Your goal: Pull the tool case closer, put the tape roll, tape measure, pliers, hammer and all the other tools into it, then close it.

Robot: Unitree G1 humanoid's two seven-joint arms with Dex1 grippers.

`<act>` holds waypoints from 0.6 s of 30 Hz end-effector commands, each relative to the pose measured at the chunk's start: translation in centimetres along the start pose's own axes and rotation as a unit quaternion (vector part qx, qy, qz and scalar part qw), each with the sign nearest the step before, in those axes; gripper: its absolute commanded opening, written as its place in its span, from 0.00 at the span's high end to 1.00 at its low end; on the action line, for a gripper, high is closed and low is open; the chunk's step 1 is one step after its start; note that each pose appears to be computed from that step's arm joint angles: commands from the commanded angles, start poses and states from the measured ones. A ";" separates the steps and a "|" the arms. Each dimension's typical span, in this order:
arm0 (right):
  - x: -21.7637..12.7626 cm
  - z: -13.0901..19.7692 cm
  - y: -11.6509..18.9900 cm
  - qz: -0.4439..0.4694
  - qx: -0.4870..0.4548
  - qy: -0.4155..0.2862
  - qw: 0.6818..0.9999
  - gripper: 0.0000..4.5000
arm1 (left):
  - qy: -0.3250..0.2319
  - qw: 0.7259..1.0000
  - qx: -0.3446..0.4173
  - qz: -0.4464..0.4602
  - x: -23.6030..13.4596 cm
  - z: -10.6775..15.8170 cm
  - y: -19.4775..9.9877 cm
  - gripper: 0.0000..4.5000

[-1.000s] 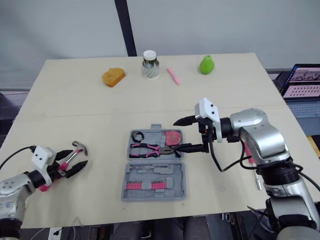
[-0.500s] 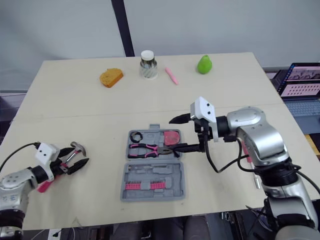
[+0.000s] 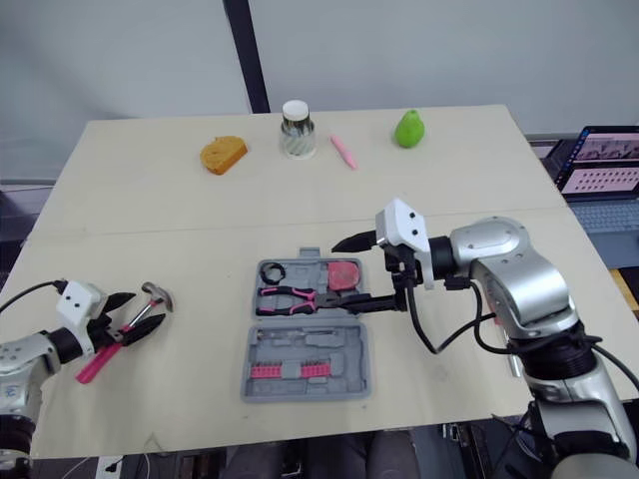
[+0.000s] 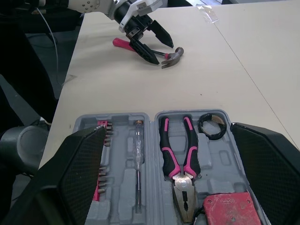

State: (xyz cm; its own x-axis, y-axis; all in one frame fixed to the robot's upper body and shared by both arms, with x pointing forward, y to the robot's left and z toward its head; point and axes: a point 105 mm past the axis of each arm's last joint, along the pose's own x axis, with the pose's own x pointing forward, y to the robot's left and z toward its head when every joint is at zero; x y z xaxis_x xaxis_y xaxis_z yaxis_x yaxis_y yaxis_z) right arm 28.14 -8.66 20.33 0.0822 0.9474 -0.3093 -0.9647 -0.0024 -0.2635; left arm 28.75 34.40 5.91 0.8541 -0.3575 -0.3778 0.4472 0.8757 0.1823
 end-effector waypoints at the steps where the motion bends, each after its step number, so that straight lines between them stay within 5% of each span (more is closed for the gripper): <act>1: -0.3 0.8 -0.1 -0.011 -0.017 -0.008 1.000 0.00 | 0.003 1.000 0.003 0.007 0.0 0.1 0.4 0.28; 2: -0.4 0.7 -0.2 -0.013 -0.017 -0.008 1.000 0.00 | 0.006 1.000 0.003 0.008 0.0 0.0 0.4 0.38; 18: -0.6 0.7 -0.2 -0.024 -0.013 -0.010 1.000 0.00 | 0.011 1.000 0.010 -0.020 2.0 0.2 -0.5 0.38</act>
State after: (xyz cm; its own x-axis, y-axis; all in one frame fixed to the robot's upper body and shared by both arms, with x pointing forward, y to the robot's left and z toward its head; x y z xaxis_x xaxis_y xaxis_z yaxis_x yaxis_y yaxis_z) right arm 28.32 -8.74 20.13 0.1025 0.9470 -0.3045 -0.9650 0.0204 -0.2615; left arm 30.28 33.62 5.69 0.8412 -0.3737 -0.3909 0.4689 0.8640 0.1831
